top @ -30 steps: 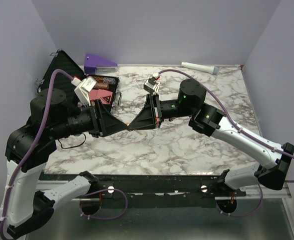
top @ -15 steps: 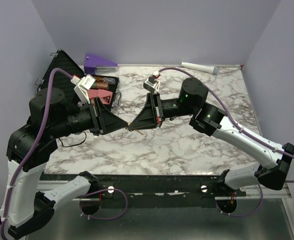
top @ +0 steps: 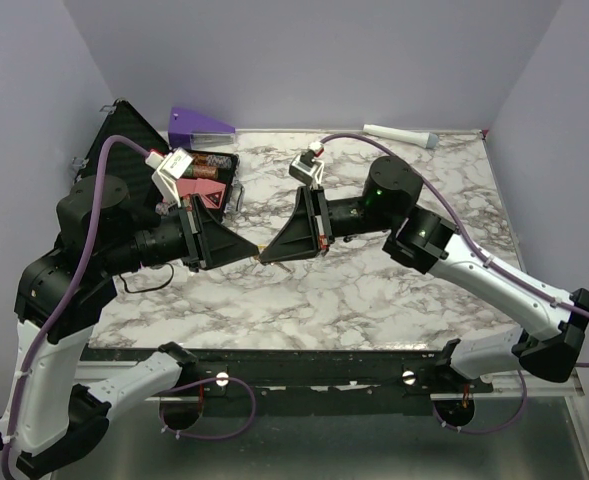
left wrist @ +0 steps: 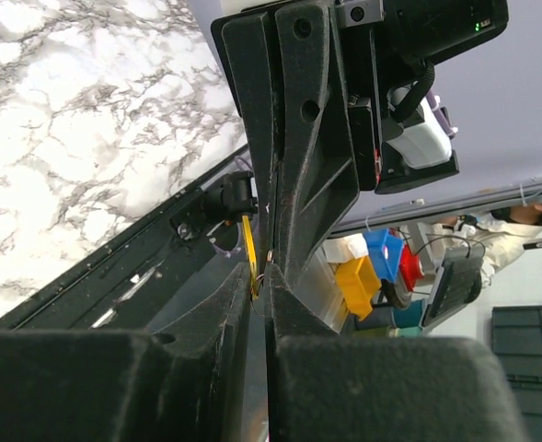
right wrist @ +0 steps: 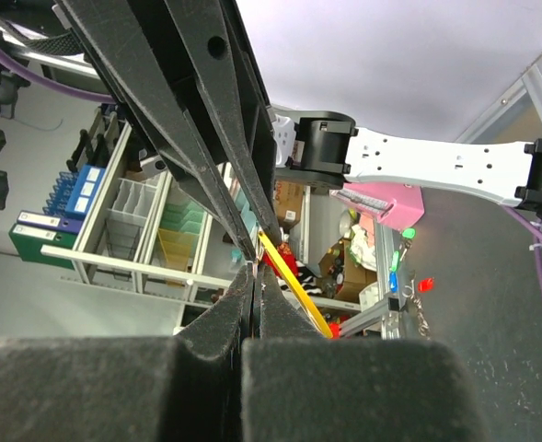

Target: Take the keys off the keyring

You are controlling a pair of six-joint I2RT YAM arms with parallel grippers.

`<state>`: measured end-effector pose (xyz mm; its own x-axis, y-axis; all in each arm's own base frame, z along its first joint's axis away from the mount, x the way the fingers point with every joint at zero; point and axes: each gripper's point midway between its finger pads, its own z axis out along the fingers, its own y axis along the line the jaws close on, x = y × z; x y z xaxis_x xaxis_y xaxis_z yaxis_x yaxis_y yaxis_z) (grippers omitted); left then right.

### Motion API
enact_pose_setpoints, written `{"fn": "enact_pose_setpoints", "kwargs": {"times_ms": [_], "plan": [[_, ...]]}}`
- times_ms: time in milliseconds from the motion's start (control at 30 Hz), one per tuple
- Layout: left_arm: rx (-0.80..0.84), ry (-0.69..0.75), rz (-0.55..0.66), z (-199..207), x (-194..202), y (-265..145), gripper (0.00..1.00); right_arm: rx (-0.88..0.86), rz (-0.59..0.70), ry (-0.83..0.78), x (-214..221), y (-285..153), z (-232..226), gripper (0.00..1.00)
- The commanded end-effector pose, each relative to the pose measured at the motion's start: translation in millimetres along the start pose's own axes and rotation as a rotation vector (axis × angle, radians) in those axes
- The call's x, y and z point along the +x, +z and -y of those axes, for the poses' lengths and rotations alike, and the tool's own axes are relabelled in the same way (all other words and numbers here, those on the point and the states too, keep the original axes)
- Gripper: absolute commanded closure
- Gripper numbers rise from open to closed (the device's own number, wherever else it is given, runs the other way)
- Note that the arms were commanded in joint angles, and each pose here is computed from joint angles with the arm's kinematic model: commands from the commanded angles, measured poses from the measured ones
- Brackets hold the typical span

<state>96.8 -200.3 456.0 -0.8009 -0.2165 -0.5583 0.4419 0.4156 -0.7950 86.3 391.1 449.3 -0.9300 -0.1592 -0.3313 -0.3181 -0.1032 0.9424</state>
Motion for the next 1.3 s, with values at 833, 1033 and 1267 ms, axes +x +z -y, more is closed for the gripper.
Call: {"fn": "enact_pose_setpoints", "kwargs": {"times_ms": [833, 1033, 1267], "plan": [[0.043, -0.27, 0.362, -13, -40, -1, 1.0, -0.023, 0.258, -0.08, -46, 2, -17, 0.99], [0.016, -0.312, 0.473, -24, -49, -11, 1.0, -0.019, 0.288, -0.077, -60, 11, -14, 0.99], [0.005, -0.35, 0.571, -29, -58, -24, 1.0, -0.016, 0.307, -0.067, -71, 21, -5, 0.99]]}}
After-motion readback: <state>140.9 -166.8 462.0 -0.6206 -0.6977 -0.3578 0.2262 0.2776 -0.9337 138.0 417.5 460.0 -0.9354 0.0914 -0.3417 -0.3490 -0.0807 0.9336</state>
